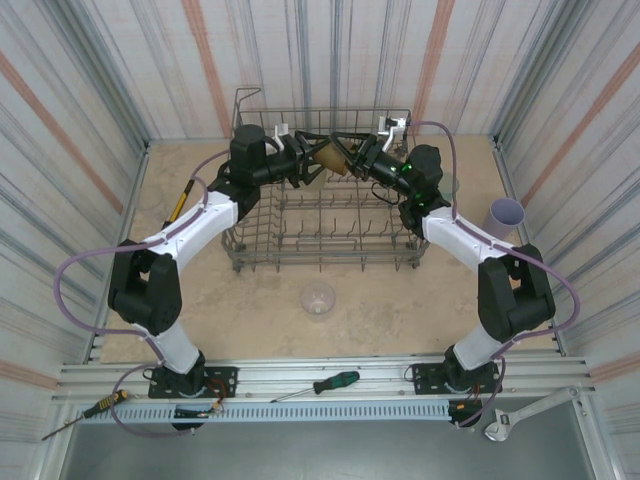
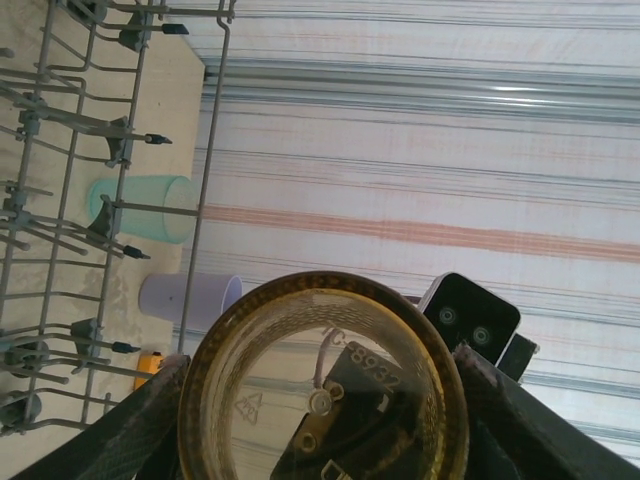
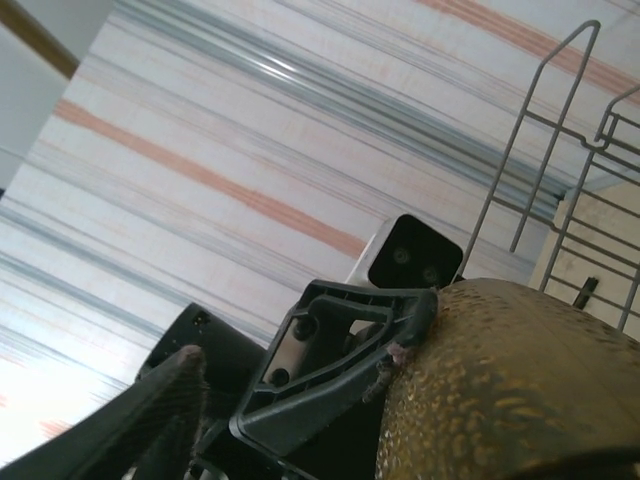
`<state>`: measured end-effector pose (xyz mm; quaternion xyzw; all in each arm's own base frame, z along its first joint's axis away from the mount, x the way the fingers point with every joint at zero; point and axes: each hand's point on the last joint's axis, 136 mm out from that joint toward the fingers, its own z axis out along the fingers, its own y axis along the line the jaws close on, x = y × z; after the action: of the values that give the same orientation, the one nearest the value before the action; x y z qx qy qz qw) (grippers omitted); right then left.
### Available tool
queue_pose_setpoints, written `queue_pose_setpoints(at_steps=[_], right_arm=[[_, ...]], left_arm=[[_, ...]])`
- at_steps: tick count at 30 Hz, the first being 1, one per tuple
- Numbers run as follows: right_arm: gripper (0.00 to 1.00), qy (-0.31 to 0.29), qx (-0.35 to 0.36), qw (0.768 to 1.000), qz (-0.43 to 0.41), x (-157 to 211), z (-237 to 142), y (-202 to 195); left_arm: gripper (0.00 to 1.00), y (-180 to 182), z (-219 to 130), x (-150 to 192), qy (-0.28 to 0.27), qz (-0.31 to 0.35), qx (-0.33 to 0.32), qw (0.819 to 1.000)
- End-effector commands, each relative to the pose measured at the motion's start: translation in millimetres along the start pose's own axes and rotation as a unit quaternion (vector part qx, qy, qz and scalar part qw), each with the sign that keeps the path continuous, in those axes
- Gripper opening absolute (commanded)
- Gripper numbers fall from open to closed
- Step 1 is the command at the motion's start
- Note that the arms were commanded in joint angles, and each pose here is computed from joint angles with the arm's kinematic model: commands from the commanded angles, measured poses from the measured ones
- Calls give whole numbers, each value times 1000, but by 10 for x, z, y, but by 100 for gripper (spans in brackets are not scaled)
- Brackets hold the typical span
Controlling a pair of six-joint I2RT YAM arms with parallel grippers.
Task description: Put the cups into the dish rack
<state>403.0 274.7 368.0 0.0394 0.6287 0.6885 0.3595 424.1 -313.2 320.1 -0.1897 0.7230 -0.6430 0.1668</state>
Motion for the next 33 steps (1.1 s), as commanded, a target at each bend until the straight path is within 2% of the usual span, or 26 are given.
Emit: queue_pose_setpoints(at_steps=[1, 12, 18, 22, 28, 33], right_arm=[[76, -22, -5, 999, -29, -100, -110, 253], [99, -27, 150, 985, -74, -30, -612, 13], [99, -37, 212, 971, -100, -7, -908, -36], [99, -44, 246, 961, -119, 6, -1097, -64], [99, -60, 289, 945, -143, 3, -1393, -82], [99, -80, 312, 934, -157, -17, -1647, -48]], left_arm=[[0, -8, -72, -49, -4, 30, -10, 999], [0, -33, -266, -311, -57, 136, -71, 987], [0, -170, -254, -424, -78, 214, -108, 968], [0, -264, -157, -434, -89, 284, -135, 945], [0, -256, 135, -427, -93, 365, -176, 910], [0, -126, 453, -451, -70, 408, -200, 888]])
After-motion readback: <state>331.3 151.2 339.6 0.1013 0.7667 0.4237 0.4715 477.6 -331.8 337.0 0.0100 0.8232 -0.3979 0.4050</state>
